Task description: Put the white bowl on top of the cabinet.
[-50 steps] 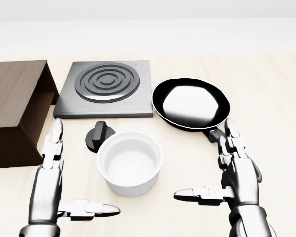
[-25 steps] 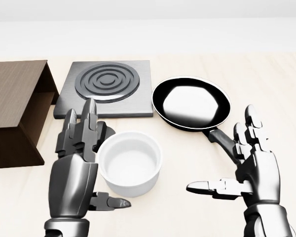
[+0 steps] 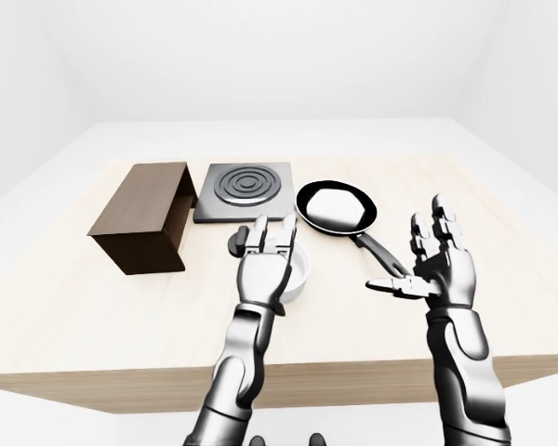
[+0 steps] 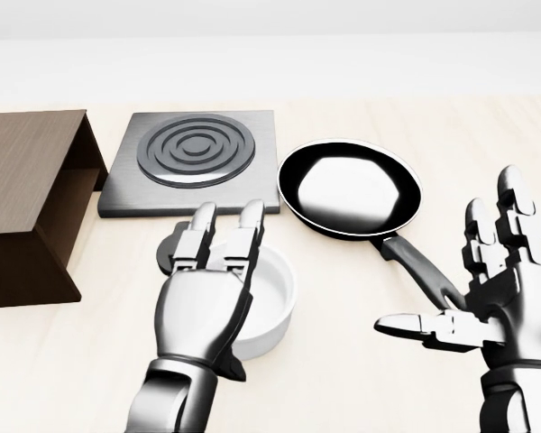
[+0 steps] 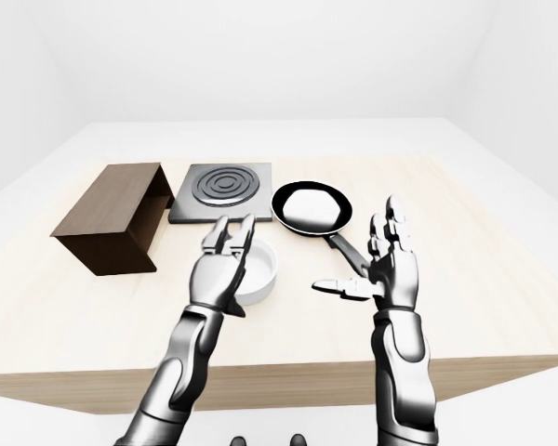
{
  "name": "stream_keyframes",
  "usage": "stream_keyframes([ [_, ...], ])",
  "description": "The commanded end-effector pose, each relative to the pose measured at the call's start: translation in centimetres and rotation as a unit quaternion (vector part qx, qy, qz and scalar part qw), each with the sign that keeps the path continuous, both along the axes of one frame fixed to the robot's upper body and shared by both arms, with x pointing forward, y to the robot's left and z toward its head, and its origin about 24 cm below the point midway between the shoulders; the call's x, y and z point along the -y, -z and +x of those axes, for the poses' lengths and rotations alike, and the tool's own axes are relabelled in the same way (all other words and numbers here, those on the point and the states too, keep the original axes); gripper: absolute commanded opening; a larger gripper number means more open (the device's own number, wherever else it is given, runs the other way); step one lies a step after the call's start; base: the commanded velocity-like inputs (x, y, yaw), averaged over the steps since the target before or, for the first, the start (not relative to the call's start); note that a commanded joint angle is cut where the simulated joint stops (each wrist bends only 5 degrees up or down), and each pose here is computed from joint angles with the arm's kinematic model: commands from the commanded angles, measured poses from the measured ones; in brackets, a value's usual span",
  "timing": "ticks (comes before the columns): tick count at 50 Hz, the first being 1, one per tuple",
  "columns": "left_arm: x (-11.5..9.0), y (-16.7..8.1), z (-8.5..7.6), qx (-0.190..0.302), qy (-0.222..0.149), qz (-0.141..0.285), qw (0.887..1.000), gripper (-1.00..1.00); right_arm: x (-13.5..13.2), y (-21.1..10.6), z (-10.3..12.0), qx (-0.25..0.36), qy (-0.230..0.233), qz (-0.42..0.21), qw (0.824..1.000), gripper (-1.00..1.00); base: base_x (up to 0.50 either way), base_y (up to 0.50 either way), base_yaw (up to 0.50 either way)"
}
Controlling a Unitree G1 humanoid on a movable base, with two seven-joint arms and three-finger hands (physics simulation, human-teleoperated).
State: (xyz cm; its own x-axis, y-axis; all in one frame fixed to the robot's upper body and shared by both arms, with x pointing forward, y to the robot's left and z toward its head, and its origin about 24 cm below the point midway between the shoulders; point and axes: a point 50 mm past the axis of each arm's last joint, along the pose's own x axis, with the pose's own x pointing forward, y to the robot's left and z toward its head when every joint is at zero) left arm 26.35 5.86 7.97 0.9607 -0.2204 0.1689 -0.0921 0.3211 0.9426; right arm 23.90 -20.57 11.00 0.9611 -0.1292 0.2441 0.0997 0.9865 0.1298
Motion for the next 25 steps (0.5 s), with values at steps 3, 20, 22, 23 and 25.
stream_keyframes([
  [3, 0.9, 1.0, 1.5, -0.027, 0.004, 0.067, 0.997, 1.0, 0.5, -0.7, -0.3, 0.018, 0.003, 0.007, 1.0, 1.0, 0.0, 0.0, 0.0],
  [20, 1.1, 2.1, 1.4, -0.055, 0.009, 0.093, 0.994, 1.0, 0.5, -0.8, -0.3, 0.02, 0.002, 0.008, 1.0, 1.0, 0.0, 0.0, 0.0],
  [22, 1.0, 2.6, 1.3, -0.063, 0.01, 0.1, 0.993, 1.0, 0.5, -0.8, -0.4, 0.021, 0.002, 0.008, 1.0, 1.0, 0.0, 0.0, 0.0],
  [23, 1.0, 2.7, 1.3, -0.068, 0.01, 0.104, 0.992, 1.0, 0.5, -0.8, -0.3, 0.02, 0.002, 0.009, 1.0, 1.0, 0.0, 0.0, 0.0],
  [25, 0.9, 3.1, 1.2, -0.076, 0.01, 0.114, 0.991, 1.0, 0.5, -0.8, -0.3, 0.019, 0.001, 0.008, 1.0, 1.0, 0.0, 0.0, 0.0],
])
